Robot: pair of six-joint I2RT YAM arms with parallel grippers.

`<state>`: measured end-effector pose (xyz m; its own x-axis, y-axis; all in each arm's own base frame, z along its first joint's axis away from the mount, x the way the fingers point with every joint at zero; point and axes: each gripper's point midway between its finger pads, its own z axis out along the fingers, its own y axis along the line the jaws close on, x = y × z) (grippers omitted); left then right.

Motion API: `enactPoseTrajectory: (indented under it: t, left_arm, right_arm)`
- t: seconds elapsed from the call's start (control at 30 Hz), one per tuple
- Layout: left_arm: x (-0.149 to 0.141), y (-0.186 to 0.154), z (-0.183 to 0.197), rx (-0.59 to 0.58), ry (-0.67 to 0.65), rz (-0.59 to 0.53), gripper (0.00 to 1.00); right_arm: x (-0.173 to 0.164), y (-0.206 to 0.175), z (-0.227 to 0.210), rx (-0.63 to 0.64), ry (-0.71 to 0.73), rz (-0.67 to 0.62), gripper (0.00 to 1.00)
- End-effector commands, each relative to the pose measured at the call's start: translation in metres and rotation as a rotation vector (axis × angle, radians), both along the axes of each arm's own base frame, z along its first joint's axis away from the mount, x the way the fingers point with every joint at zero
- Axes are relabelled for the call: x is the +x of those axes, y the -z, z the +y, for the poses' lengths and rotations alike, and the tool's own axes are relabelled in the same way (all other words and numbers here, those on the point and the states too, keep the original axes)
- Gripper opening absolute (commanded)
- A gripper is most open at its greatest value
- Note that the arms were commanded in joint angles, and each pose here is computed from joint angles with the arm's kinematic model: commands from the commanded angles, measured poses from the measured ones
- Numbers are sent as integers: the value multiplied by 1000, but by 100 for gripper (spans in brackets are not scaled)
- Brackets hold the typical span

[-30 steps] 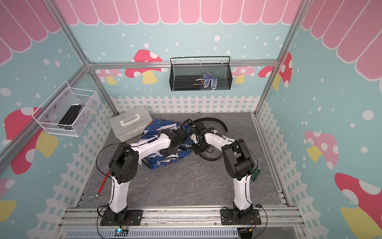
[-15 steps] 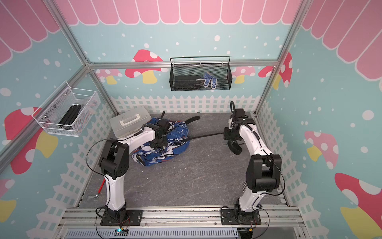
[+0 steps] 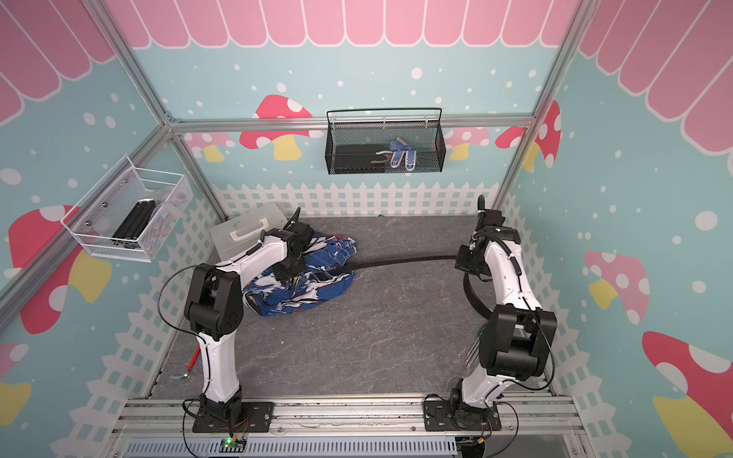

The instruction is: Remove the belt from the trousers

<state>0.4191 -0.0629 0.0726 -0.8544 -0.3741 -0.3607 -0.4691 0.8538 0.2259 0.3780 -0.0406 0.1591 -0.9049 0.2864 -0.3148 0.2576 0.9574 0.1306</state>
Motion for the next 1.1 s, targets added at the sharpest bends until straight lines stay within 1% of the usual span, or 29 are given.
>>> enactPoseTrajectory:
  t: [0.0, 0.03, 0.13, 0.2, 0.27, 0.3, 0.33, 0.43, 0.5, 0.63, 0.7, 0.73, 0.83, 0.97, 1.07]
  left_arm:
    - [-13, 2, 32, 155, -82, 40, 0]
    - [-15, 4, 28, 151, -76, 43, 0]
    - [-20, 9, 15, 147, -51, 54, 0]
    - [-24, 11, 9, 142, -41, 57, 0]
    - [-26, 12, 5, 138, -32, 59, 0]
    - [-26, 13, 3, 139, -27, 61, 0]
    - [-27, 13, 1, 140, -22, 61, 0]
    - [-29, 14, 0, 139, -15, 66, 0]
    - [-29, 14, 0, 137, -14, 69, 0]
    - [-29, 15, -2, 135, -5, 72, 0]
    - [-29, 16, -2, 135, -1, 75, 0]
    - [-29, 15, -2, 133, 0, 73, 0]
    - [-31, 13, -2, 133, 3, 73, 0]
    - [-35, 13, 1, 135, 0, 75, 0]
    - [-39, 13, 2, 140, 1, 81, 0]
  right_arm:
    - [19, 34, 42, 35, -110, 44, 3]
    - [21, 45, 58, 40, -140, 64, 7]
    - [27, 75, 87, 62, -172, 110, 13]
    - [31, 99, 99, 70, -187, 151, 20]
    - [34, 108, 105, 58, -209, 164, 33]
    - [36, 109, 107, 52, -222, 161, 40]
    - [39, 106, 111, 50, -245, 148, 45]
    - [51, 81, 122, 13, -311, 70, 53]
    - [62, 52, 137, -12, -366, -23, 55]
    - [77, -5, 199, 34, -569, -238, 57]
    - [76, -17, 229, 60, -661, -275, 58]
    - [75, -3, 243, 75, -697, -242, 58]
    - [65, 11, 272, 117, -768, -204, 57]
    - [47, 22, 306, 163, -881, -185, 56]
    - [29, 26, 333, 212, -1013, -184, 56]
